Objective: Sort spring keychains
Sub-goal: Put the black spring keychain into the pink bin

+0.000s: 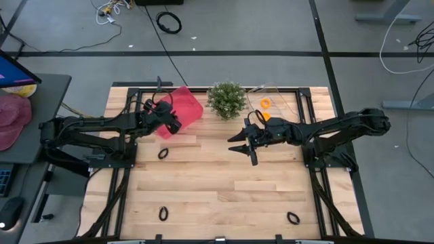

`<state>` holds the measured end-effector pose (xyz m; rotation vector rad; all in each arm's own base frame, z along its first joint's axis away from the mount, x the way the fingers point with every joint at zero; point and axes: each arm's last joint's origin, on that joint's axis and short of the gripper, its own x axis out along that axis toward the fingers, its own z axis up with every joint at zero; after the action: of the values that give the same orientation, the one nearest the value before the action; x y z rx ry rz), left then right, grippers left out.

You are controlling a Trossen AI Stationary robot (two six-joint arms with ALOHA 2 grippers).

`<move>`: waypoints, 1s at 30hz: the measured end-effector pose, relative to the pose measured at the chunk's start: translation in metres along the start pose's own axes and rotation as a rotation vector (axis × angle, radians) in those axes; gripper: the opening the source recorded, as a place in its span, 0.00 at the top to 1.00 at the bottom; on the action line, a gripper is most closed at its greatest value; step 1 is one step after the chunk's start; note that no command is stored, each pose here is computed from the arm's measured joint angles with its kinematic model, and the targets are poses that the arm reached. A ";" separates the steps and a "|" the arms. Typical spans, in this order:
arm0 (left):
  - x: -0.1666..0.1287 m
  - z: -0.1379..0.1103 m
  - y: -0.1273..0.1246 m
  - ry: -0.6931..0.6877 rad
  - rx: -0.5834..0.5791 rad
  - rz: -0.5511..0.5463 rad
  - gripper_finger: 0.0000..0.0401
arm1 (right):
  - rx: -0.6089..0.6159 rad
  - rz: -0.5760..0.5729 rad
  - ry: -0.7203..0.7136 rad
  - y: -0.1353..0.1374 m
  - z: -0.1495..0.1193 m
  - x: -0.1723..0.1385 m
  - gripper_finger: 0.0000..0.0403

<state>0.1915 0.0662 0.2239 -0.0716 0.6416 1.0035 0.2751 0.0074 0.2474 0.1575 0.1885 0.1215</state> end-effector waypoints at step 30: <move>-0.034 -0.004 -0.044 -0.004 0.004 -0.541 0.65 | 0.209 0.395 0.068 0.108 -0.011 -0.009 0.60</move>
<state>0.2122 0.0148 0.2291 -0.2269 0.5777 0.4792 0.2530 0.1141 0.2563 0.3988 0.2367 0.5017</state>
